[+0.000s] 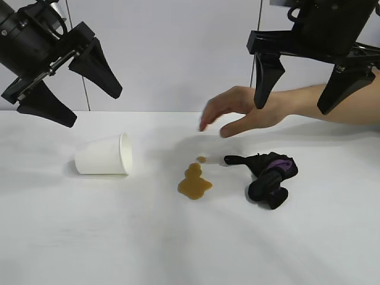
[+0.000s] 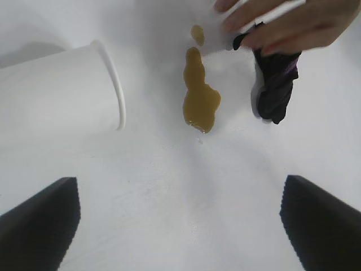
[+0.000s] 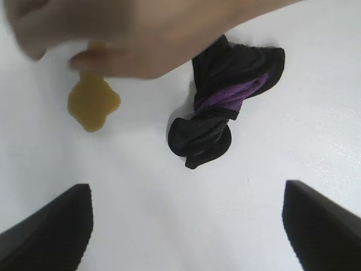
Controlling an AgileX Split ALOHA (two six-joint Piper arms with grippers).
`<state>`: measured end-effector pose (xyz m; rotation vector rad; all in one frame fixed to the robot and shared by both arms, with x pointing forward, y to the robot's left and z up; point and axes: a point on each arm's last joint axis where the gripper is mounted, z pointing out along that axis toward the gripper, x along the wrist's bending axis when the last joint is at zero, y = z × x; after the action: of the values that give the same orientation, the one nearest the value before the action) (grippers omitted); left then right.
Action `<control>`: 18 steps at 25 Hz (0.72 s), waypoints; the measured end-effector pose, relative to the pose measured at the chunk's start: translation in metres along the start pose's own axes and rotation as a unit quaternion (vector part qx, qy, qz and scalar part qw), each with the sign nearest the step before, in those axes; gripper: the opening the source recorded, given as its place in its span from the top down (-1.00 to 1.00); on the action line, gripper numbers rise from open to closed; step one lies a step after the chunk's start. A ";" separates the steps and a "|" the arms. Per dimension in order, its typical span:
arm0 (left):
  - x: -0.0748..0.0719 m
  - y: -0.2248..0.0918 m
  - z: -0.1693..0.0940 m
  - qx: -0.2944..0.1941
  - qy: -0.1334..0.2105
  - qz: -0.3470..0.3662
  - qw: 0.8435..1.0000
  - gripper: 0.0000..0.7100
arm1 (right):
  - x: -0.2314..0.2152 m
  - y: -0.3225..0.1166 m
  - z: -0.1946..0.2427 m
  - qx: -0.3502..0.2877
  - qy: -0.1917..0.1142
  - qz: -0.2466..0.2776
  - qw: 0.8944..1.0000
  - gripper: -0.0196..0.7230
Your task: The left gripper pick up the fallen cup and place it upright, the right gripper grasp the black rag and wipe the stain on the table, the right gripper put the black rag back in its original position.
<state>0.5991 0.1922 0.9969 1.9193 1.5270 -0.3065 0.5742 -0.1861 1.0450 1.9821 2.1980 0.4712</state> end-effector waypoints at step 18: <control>0.000 0.003 0.000 -0.014 0.002 -0.005 1.000 -0.95 | 0.000 0.002 0.000 -0.008 0.002 0.001 1.000 -0.75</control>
<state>0.6016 0.1922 0.9976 1.8923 1.5349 -0.2839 0.5756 -0.1857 1.0455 1.9776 2.1862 0.4920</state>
